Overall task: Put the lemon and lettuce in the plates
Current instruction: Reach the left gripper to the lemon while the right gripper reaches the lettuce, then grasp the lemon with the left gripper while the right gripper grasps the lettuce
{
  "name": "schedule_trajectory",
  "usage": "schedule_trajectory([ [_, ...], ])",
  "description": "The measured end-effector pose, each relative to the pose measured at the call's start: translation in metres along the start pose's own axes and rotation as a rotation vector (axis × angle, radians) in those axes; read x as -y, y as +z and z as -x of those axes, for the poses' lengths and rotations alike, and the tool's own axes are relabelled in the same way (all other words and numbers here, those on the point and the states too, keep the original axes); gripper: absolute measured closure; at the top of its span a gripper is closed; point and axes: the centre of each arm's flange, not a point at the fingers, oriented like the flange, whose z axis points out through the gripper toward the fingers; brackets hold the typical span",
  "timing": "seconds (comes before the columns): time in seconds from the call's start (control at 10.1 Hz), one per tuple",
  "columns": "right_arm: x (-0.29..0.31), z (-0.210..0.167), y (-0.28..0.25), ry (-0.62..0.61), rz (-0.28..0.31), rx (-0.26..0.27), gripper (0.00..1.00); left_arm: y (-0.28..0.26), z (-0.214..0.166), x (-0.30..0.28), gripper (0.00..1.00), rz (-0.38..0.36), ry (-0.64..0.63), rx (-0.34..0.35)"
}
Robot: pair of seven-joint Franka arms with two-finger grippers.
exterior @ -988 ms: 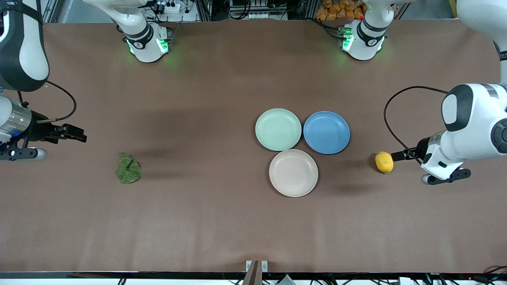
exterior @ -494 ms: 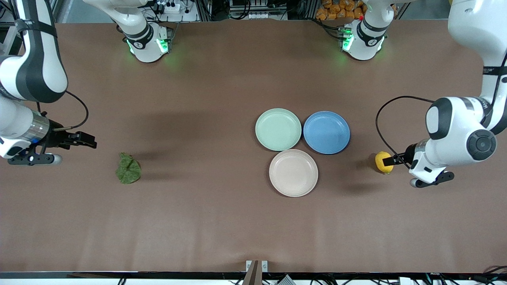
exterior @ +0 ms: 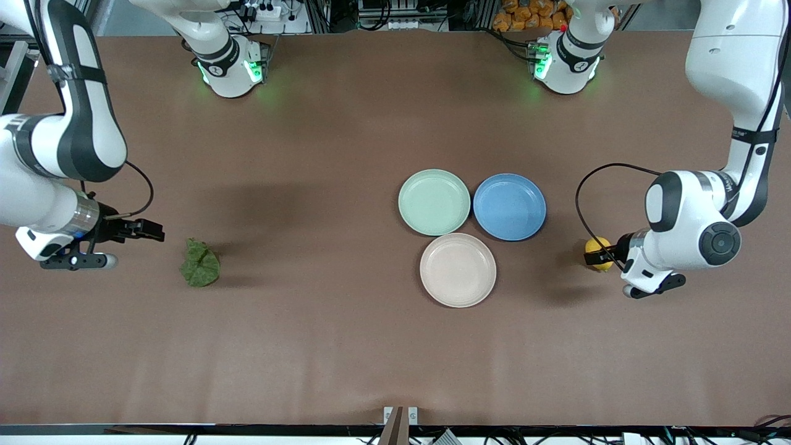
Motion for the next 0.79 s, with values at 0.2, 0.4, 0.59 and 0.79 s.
schedule_trajectory([
  [0.2,0.0,-0.005,0.023,0.0,0.003,-0.007,0.02,0.017,-0.002,0.001,0.0,-0.04,0.022,0.012],
  [0.4,0.0,-0.007,0.052,0.0,0.008,-0.026,0.02,0.032,-0.003,0.001,0.0,-0.064,0.037,0.027],
  [0.59,-0.001,-0.009,0.078,-0.001,0.011,-0.03,0.02,0.042,-0.004,0.001,0.0,-0.07,0.042,0.036],
  [0.79,-0.002,-0.014,0.097,0.0,0.015,-0.043,0.02,0.049,-0.005,0.003,0.01,-0.098,0.061,0.032],
])
